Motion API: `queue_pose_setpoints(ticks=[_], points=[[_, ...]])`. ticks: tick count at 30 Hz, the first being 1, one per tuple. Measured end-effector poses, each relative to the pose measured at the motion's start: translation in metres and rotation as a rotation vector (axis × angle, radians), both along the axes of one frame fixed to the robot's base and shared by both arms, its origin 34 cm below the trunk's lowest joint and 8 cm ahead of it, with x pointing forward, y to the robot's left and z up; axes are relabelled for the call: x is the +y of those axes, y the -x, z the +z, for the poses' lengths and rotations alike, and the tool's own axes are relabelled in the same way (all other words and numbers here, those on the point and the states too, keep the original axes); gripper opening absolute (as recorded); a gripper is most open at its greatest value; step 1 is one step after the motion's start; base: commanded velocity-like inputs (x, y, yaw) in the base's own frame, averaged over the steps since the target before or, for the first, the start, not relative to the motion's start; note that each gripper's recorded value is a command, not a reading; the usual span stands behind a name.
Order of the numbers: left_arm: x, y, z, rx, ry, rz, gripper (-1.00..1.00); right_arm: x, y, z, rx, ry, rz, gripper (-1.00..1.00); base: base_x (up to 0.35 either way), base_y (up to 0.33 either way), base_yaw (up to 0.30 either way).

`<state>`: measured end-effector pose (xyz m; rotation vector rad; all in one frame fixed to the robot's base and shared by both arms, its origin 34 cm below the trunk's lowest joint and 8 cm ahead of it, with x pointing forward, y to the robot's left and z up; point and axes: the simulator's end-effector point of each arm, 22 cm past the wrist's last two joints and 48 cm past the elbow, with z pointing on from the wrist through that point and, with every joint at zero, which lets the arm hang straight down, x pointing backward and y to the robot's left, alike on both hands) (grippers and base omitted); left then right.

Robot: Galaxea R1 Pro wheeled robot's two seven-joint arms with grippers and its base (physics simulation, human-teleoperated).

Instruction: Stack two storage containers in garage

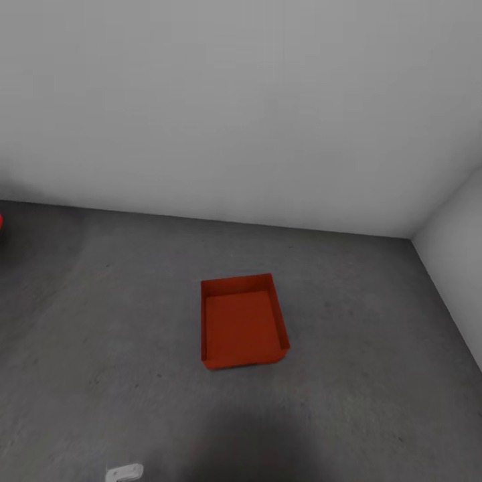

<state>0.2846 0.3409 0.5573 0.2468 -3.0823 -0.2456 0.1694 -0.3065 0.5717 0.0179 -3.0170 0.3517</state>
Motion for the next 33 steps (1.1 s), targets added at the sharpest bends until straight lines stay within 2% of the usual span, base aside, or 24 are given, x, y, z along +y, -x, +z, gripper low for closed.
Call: queue_pose_setpoints(ticks=[5,10,14,17,20,33], points=[[-0.011,0.024,0.001,0.019,0.056,0.002,1.0,0.003,0.023,0.005,0.026,-0.009,0.004,1.0,0.0,0.0,0.0],[-0.014,0.029,0.002,0.015,0.066,0.002,1.0,0.004,0.033,0.008,0.035,-0.012,0.007,1.0,0.0,0.0,0.0],[-0.015,0.044,0.004,0.024,0.067,-0.001,1.0,0.008,0.033,0.008,0.033,-0.025,0.007,1.0,0.0,0.0,0.0],[-0.013,0.035,0.005,-0.019,0.061,-0.002,1.0,0.018,0.032,0.006,0.031,-0.073,0.001,1.0,0.0,0.0,0.0],[-0.013,0.031,0.005,-0.036,0.059,-0.003,1.0,0.023,0.03,0.006,0.028,-0.094,-0.002,1.0,0.0,0.0,-0.034],[-0.014,0.022,0.008,-0.058,0.06,-0.005,1.0,0.023,0.022,0.006,0.009,-0.101,-0.003,1.0,0.0,0.0,-0.085]])
